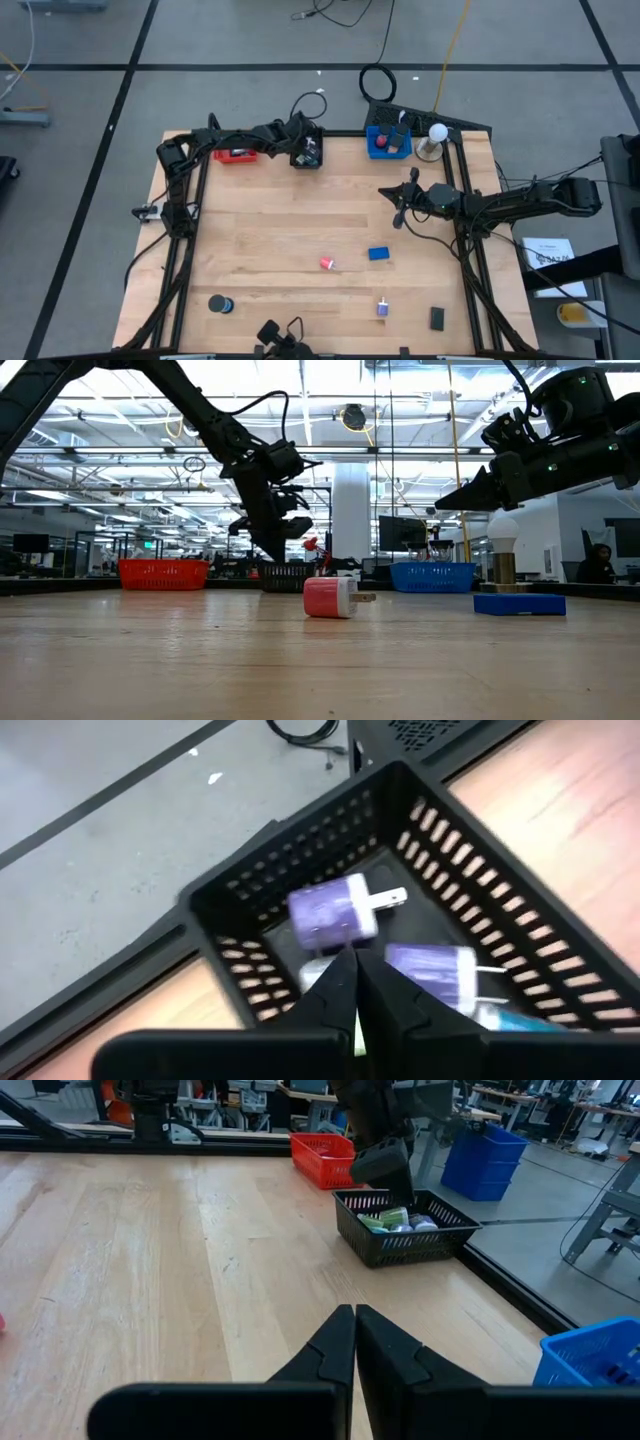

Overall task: Pick & Place Office items
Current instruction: Put the blue digital clock into the red bin

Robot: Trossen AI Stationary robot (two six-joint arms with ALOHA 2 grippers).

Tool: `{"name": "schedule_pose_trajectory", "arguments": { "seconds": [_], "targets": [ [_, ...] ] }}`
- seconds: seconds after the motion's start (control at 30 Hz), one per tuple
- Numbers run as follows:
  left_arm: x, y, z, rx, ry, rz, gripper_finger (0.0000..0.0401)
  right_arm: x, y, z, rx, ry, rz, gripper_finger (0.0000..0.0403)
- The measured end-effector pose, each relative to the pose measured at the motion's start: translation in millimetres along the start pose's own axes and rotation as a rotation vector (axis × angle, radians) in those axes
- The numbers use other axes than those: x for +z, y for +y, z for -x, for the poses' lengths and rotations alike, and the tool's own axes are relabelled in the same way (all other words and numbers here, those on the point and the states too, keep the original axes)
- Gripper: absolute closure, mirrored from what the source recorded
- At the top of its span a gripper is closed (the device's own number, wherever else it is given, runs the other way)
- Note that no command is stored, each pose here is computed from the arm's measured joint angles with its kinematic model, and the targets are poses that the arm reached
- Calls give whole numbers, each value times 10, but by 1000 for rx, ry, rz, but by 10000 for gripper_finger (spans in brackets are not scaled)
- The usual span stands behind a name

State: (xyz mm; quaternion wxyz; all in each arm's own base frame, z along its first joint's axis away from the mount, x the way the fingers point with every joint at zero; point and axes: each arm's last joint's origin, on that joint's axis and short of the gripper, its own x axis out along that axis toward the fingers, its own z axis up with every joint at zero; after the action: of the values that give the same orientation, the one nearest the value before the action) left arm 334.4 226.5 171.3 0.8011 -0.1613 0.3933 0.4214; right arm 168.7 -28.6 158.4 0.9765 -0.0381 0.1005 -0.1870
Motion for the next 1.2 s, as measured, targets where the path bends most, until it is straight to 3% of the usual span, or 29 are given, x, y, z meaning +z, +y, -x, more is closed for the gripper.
{"name": "schedule_pose_trajectory", "arguments": {
  "seconds": [0.37, 0.6, 0.83, 1.0, 1.1, 1.2],
  "targets": [
    [-109, -69, -222, 21, 22, -11, 389, 1, 1, 0, 0, -1, 0, 394],
    [20, -42, 74, 22, -28, -33, 395, 1, 0, 0, 0, -1, 0, 394],
    [29, -205, 503, -23, -78, -153, 395, 1, 0, 0, 0, -1, 1, 394],
    [-323, -484, 671, -156, -238, -256, 389, 1, 0, 0, 0, -1, 1, 394],
    [-579, -624, 788, -335, -393, -273, 382, 1, 0, 0, 0, -1, 3, 394],
    [-836, -702, 877, -523, -456, -285, 384, 4, 0, 0, 0, -4, 1, 394]
  ]
}}
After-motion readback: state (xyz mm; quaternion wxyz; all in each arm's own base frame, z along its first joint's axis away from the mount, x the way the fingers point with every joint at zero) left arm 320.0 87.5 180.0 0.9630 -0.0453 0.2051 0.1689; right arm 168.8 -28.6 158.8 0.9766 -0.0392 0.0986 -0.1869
